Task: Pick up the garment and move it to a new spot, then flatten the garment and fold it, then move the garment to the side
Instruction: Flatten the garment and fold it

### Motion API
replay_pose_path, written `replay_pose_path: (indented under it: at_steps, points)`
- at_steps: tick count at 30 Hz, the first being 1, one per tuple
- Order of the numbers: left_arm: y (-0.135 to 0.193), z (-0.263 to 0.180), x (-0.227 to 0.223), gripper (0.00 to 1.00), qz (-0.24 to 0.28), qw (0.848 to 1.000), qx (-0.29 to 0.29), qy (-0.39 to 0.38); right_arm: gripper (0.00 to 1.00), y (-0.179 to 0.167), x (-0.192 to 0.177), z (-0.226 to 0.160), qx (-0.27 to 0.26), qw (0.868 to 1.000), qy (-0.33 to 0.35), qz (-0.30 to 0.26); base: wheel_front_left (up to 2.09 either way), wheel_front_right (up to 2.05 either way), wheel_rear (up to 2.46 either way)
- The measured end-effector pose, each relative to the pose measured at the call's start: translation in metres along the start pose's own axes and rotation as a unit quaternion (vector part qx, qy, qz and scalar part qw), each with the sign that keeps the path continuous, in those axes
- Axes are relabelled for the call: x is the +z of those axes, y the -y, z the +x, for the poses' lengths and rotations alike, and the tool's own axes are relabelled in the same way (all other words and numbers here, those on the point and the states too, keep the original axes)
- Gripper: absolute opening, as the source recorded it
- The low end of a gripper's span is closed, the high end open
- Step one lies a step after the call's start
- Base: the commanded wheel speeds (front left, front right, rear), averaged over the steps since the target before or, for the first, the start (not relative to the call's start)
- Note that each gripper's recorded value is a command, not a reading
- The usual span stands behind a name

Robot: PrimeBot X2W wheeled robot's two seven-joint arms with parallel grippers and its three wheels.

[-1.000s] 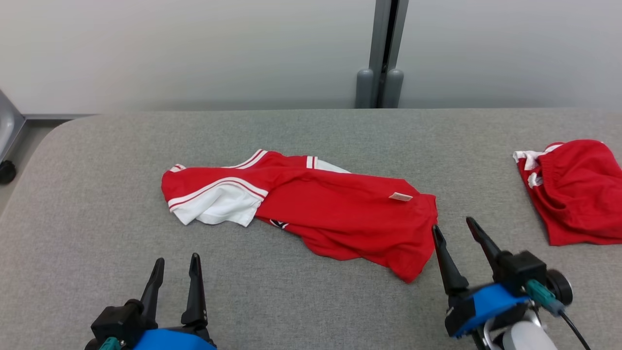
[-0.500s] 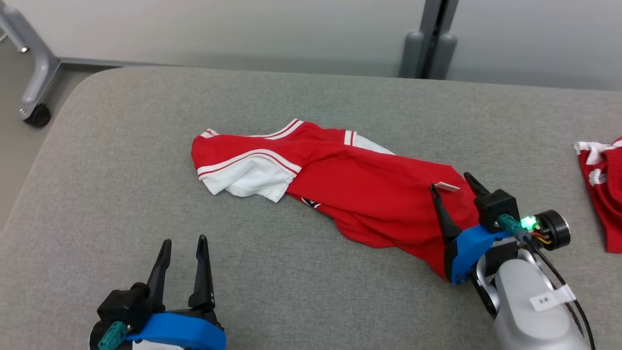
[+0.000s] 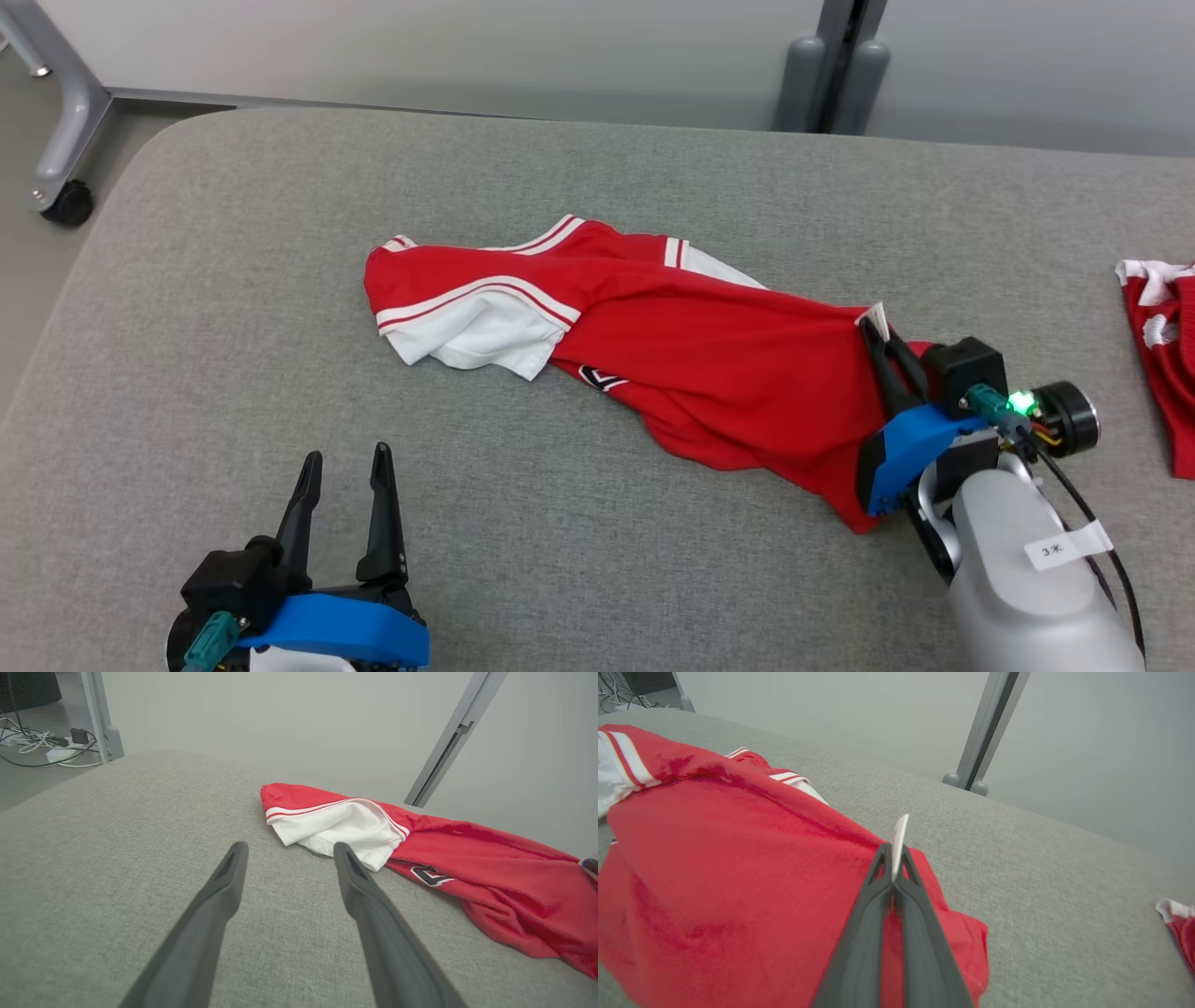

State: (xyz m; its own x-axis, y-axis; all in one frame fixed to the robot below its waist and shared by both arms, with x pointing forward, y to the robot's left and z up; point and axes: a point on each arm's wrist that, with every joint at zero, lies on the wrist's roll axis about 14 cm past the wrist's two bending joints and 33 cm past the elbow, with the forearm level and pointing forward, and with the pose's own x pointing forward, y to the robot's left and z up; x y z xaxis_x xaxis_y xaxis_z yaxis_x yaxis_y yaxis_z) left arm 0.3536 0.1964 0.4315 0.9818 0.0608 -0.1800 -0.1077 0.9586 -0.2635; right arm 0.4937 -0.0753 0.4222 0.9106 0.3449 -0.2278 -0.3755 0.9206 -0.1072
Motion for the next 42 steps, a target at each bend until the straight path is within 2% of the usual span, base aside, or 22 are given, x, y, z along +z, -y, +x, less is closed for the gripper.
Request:
replay_pose_path:
  at_steps: [6, 12, 16, 18, 24, 28, 35, 41, 42]
  points:
    - [0.009, 0.005, 0.001, 1.00, 0.002, 1.000, -0.016, 0.002, 0.00, 0.024, 0.044, 0.001, -0.029, 0.997, 0.061, -0.022, 0.00, 0.00, 0.00]
    - [0.016, 0.007, 0.001, 1.00, 0.003, 1.000, -0.029, 0.003, 0.00, 0.067, 0.087, -0.004, -0.072, 0.989, 0.110, -0.069, 0.00, 0.00, 0.00]
    - [0.019, 0.007, 0.001, 1.00, 0.005, 0.999, -0.035, 0.004, 0.00, 0.066, 0.098, -0.007, -0.066, 0.986, 0.123, -0.094, 0.00, 0.00, 0.00]
    - [0.021, 0.007, 0.002, 1.00, 0.005, 0.999, -0.037, 0.004, 0.00, 0.055, 0.091, -0.011, -0.049, 0.987, 0.118, -0.101, 0.00, 0.00, 0.00]
    - [0.025, 0.006, -0.003, 1.00, 0.005, 0.999, -0.046, -0.002, 0.00, 0.012, 0.038, -0.041, 0.005, 0.993, 0.074, -0.091, 0.00, 0.00, 0.00]
    - [0.029, 0.008, -0.002, 1.00, 0.008, 0.999, -0.053, -0.002, 0.00, -0.016, 0.007, -0.069, 0.030, 0.996, 0.050, -0.061, 0.00, 0.00, 0.00]
    - [0.040, 0.011, -0.002, 1.00, 0.013, 0.997, -0.073, -0.001, 0.00, -0.048, -0.030, -0.110, 0.052, 0.998, 0.003, -0.019, 0.00, 0.00, 0.00]
    - [0.045, 0.010, 0.001, 1.00, 0.015, 0.996, -0.083, 0.002, 0.00, -0.056, -0.037, -0.123, 0.051, 0.999, -0.006, -0.001, 0.00, 0.00, 0.00]
    - [0.045, 0.010, 0.001, 1.00, 0.015, 0.996, -0.084, 0.002, 0.15, -0.056, -0.036, -0.123, 0.049, 0.999, -0.004, 0.000, 0.00, 0.00, 0.00]
